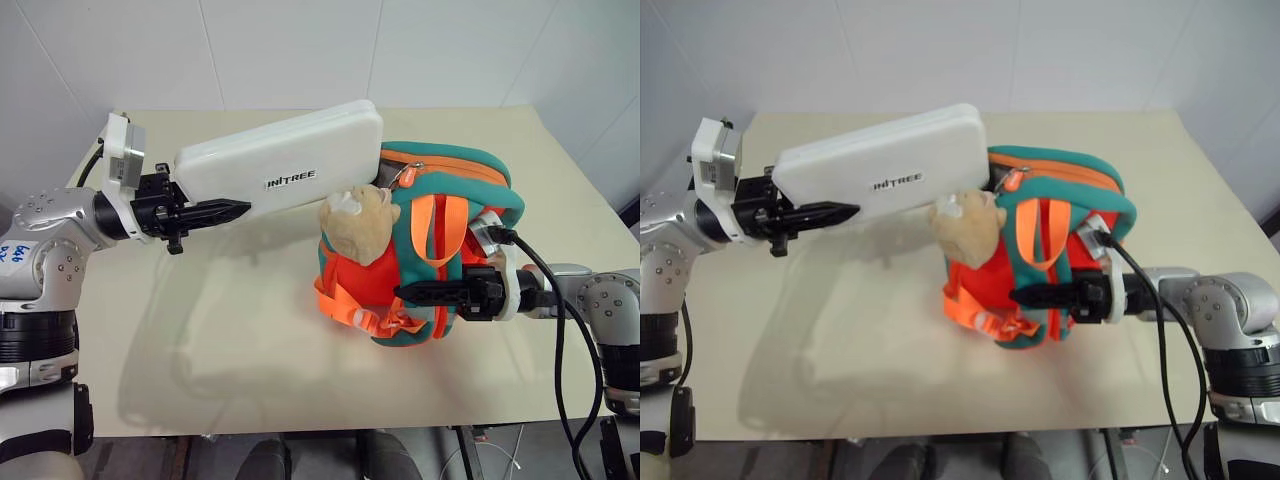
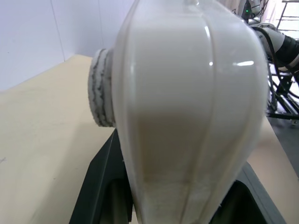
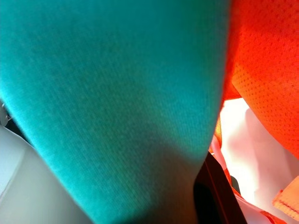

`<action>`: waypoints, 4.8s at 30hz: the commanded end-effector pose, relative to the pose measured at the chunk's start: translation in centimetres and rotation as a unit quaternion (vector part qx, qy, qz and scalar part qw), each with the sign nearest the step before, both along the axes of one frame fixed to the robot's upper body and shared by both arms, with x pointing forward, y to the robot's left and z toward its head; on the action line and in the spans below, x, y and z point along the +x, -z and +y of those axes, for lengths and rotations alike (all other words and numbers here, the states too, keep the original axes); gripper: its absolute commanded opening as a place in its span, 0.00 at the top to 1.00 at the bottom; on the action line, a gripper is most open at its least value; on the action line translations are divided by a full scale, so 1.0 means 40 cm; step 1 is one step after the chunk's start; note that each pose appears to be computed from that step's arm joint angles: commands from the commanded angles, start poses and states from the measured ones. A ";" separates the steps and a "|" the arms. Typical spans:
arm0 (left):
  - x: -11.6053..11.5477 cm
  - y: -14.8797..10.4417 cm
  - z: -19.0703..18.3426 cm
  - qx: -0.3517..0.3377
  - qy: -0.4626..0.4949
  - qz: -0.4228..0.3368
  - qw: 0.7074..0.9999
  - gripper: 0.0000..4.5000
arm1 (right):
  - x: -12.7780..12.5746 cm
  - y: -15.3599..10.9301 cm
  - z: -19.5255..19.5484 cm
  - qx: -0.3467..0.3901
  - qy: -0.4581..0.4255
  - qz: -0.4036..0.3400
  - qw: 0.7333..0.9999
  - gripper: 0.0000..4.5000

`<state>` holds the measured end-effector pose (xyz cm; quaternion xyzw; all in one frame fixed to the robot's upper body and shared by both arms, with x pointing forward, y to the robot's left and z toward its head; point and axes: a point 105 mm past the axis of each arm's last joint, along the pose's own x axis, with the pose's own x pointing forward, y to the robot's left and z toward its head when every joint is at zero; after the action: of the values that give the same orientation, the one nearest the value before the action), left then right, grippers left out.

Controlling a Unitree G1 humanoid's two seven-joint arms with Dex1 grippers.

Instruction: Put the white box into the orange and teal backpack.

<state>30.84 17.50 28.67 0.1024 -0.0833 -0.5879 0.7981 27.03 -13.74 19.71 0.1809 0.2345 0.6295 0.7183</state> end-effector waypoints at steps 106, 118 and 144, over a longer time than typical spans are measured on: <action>-0.105 -0.055 -0.292 0.062 0.203 -0.043 0.976 0.40 | 0.001 0.007 0.083 0.056 -0.031 -0.019 0.998 0.88; -0.045 -0.084 -0.182 0.095 0.133 -0.057 0.985 0.84 | 0.000 0.007 0.086 0.058 -0.028 -0.018 0.998 0.88; 0.131 0.222 -0.070 0.155 0.061 0.164 0.972 0.84 | -0.009 0.004 0.087 0.065 -0.016 -0.017 0.998 0.88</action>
<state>36.01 14.68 20.62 0.1181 0.1187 -0.6550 0.7368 27.11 -10.30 18.88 0.2146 0.1951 0.6490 0.7033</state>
